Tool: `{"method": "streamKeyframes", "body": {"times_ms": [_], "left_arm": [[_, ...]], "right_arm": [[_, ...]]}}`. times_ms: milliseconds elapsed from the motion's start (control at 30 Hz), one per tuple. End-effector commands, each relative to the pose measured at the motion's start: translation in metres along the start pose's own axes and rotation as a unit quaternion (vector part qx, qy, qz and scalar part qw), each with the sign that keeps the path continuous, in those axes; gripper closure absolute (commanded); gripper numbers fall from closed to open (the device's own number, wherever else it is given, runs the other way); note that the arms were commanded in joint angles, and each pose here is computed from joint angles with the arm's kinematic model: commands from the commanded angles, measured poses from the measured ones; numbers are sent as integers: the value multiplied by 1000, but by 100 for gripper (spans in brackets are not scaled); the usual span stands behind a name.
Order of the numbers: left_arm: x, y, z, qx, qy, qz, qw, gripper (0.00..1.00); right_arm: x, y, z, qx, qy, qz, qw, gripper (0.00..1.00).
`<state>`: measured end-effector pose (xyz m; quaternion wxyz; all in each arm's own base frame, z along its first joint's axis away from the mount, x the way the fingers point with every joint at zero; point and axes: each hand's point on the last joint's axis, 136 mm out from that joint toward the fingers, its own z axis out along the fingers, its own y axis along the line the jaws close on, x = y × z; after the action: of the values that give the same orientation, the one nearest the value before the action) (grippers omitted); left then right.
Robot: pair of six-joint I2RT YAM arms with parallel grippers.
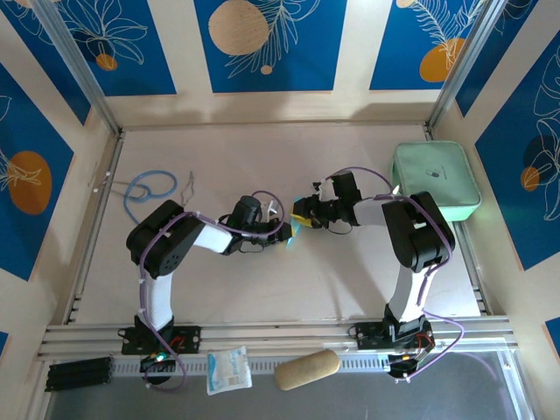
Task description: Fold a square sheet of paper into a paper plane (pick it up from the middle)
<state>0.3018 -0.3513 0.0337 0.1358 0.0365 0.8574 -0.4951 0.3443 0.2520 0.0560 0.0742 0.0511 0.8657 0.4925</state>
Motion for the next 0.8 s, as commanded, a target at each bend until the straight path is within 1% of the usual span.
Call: {"method": "streamKeyframes", "body": {"times_ms": [0,233,467,767], "left_arm": [[16,36,1,-60,28,-34,997,84],[19,41,2,-73,34,-46,996,84],[23,48,2,-84,42,-55,994,81],[26,55,1,-101,46,-59,992,82]], "right_arm": [[4,-1,4,4,16,0,1000,58],[5,-10,6,16,21,8,1000,58],[5,-12,10,19,26,13,999,57],[5,-11,12,18,30,13,999,57]]}}
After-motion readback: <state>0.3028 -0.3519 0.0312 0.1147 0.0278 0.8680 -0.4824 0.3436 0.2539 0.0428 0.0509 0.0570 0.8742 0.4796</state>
